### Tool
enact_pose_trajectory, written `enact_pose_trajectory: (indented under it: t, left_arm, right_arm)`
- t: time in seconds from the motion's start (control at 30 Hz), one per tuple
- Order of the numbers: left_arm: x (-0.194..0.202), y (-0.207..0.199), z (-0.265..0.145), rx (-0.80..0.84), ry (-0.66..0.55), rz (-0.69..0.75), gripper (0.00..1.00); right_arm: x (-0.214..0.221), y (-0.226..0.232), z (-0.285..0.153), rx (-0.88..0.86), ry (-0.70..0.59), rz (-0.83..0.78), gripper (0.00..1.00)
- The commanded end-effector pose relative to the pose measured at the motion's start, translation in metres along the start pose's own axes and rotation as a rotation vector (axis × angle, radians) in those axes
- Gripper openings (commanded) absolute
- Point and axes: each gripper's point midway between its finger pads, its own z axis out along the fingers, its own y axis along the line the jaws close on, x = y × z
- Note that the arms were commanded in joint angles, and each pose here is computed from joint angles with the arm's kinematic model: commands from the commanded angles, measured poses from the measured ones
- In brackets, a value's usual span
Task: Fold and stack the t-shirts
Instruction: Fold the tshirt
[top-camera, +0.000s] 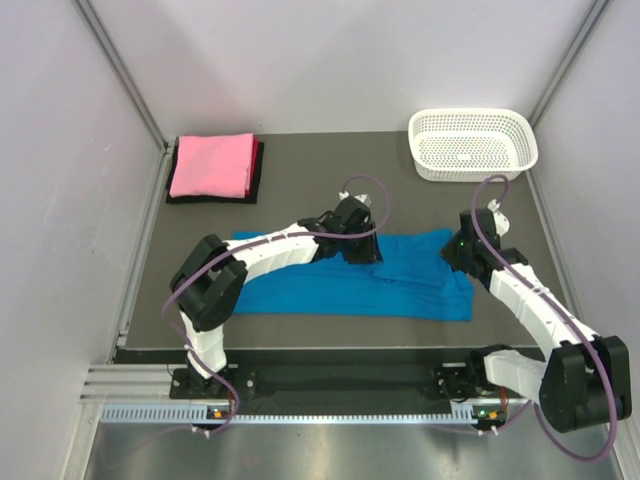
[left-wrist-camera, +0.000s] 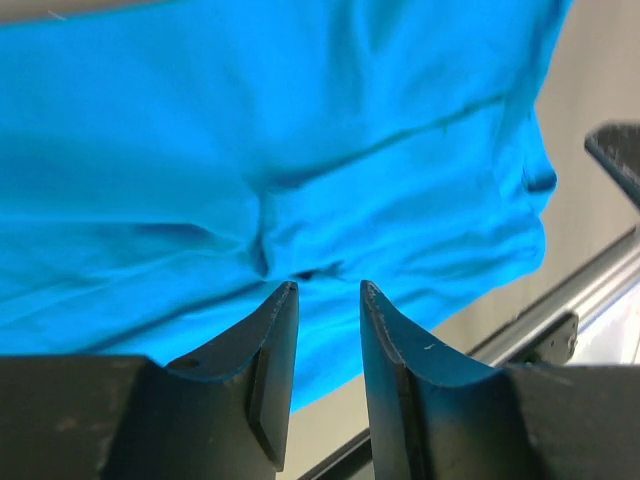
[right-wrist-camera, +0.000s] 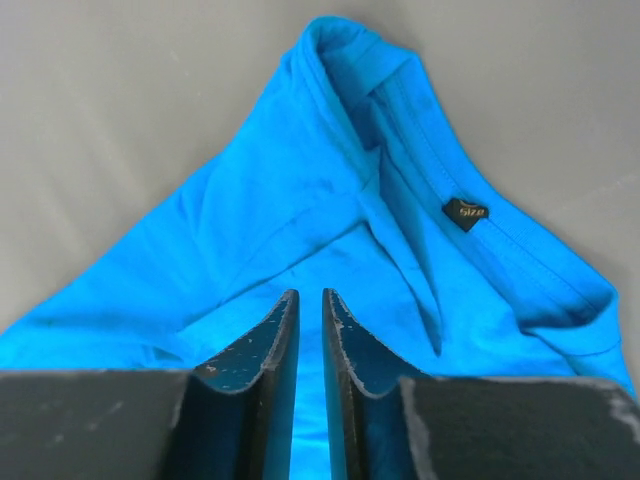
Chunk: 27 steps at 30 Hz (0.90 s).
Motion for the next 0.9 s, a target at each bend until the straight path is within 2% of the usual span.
enact_pose_trajectory:
  t: [0.0,0.07,0.23,0.4,0.6,0.73,0.87]
  left_arm:
    - [0.004,-0.016,0.001,0.088,0.003,0.051,0.36]
    - [-0.001,-0.013,0.005,0.068,-0.009,0.063,0.36]
    - [-0.028,0.014,0.007,0.017,-0.009,0.030,0.36]
    - [-0.057,0.069,0.001,-0.089,-0.017,-0.034,0.37]
    - [-0.081,0.130,-0.007,-0.186,-0.034,-0.106,0.37]
    - [-0.081,0.164,-0.006,-0.251,-0.014,-0.154,0.37]
    - [-0.073,0.194,-0.004,-0.323,0.007,-0.191,0.37]
  right_arm:
    - [-0.005,0.008,-0.003,-0.043,-0.004,-0.014,0.14]
    - [-0.008,0.009,0.001,-0.039,-0.004,-0.035,0.16]
    - [-0.045,0.012,0.012,-0.011,-0.003,-0.123,0.29]
    - [-0.050,0.011,0.031,-0.076,0.067,-0.214,0.41]
    - [-0.051,0.016,0.052,-0.155,0.106,-0.257,0.41]
    - [-0.049,0.010,0.065,-0.167,0.126,-0.239,0.40]
    - [-0.048,0.004,0.079,-0.182,0.113,-0.197,0.28]
